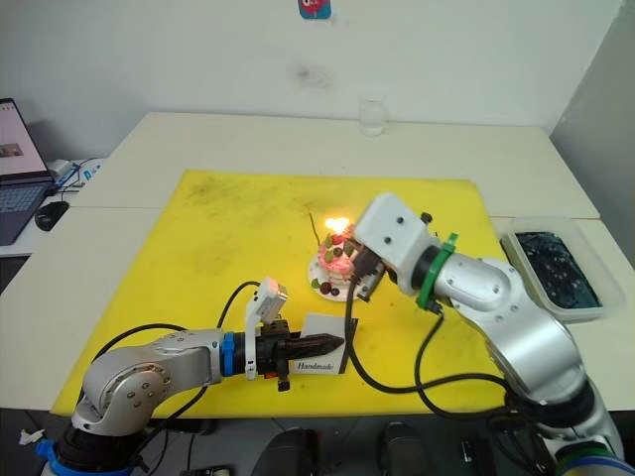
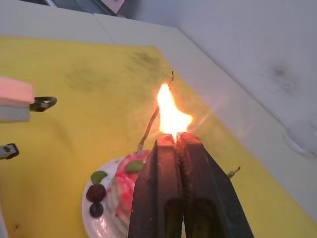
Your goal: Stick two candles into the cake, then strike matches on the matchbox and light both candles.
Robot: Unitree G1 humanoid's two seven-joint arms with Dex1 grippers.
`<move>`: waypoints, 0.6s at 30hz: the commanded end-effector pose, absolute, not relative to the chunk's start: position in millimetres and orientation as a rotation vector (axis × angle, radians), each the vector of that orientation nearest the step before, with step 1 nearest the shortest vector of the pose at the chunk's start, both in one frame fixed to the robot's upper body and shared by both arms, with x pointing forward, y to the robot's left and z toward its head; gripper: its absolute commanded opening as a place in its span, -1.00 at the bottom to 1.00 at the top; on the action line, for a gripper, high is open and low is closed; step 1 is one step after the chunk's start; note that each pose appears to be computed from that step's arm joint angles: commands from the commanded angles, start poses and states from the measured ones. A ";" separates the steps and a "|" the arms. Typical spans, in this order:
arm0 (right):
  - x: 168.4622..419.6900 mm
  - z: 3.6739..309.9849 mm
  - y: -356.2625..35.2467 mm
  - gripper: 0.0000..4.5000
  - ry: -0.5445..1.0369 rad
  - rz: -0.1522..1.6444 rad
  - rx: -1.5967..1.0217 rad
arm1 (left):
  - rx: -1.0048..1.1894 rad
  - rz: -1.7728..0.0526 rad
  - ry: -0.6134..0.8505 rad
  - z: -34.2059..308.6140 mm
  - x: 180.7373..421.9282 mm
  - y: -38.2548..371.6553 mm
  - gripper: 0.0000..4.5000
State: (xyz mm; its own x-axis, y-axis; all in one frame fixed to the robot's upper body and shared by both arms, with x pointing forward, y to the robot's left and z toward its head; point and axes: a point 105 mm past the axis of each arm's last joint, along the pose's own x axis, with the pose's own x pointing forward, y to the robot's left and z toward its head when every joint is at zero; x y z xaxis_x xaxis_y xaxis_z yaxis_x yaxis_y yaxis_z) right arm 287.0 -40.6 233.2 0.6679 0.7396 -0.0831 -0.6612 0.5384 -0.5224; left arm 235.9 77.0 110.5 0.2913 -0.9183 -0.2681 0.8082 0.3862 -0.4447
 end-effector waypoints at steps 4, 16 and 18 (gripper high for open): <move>298.9 244.0 -18.7 -0.98 -0.246 0.819 -0.550 | -0.227 -1.183 0.469 120.2 235.5 70.7 -1.00; 302.4 243.1 -11.7 -0.98 -0.270 0.834 -0.532 | -0.233 -1.181 0.457 121.0 235.8 69.1 -1.00; 302.7 244.6 -12.2 -0.98 -0.273 0.833 -0.532 | -0.233 -1.182 0.456 121.1 235.8 68.9 -1.00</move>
